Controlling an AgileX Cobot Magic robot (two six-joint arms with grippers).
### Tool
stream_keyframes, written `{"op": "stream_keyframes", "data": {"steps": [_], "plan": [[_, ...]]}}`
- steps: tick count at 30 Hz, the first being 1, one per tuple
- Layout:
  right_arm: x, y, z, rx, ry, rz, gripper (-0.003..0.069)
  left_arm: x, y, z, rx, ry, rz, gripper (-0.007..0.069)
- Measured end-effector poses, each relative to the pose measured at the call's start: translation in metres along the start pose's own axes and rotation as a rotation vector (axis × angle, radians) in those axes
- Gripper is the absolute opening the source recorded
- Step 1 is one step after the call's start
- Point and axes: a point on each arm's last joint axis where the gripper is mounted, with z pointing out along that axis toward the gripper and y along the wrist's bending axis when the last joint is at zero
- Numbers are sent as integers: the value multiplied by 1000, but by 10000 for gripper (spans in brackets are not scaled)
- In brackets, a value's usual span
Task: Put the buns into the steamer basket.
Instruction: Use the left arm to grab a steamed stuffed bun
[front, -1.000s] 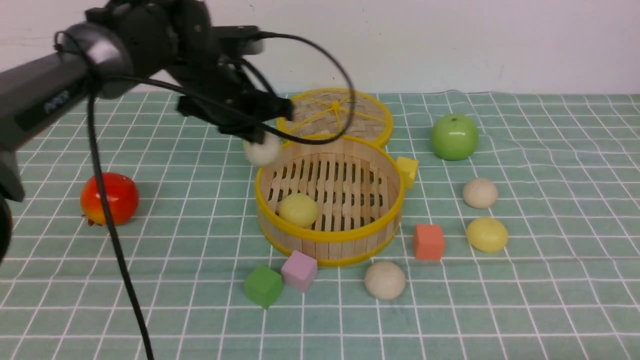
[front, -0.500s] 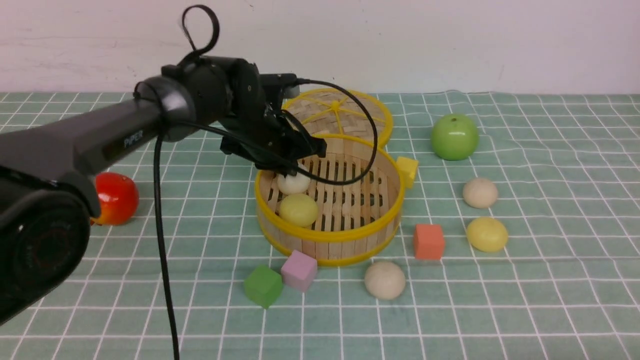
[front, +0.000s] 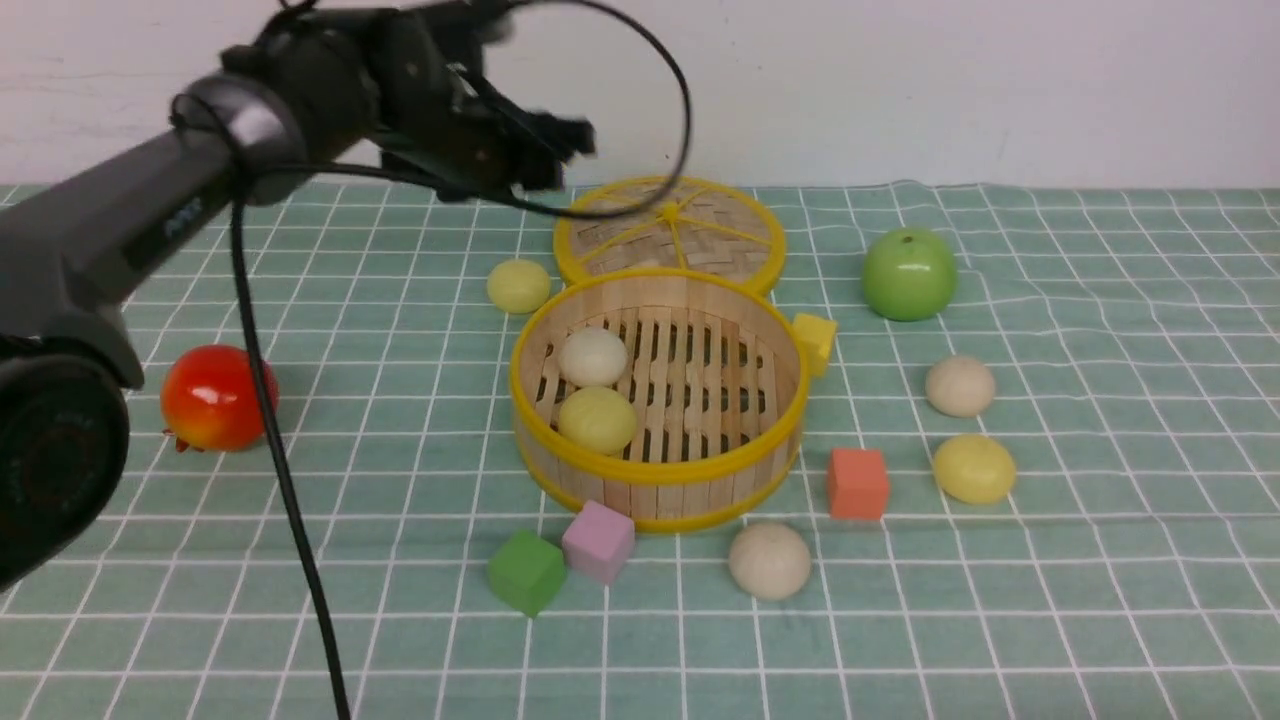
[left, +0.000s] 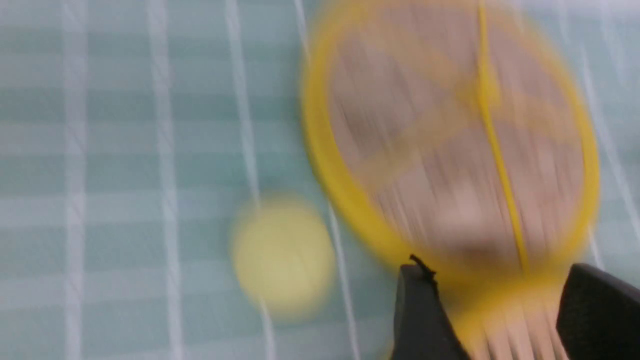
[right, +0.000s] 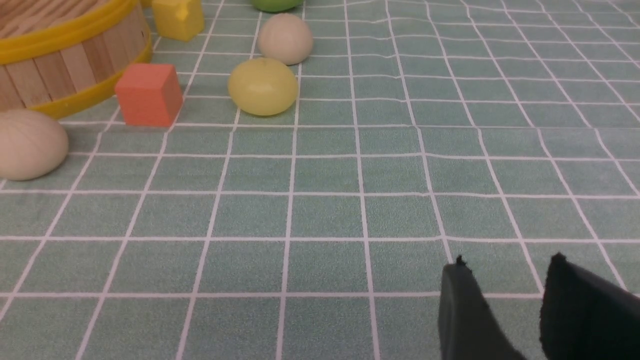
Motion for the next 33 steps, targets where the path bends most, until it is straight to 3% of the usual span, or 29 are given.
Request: {"op": "stream_keyframes", "data": {"steps": [9,33], "plan": [[0,0,0,0,0,0,240,31,24,50,-29,-15,8,260],[0,0,0,0,0,0,240,60,41,89,-61,-57,96,259]]}}
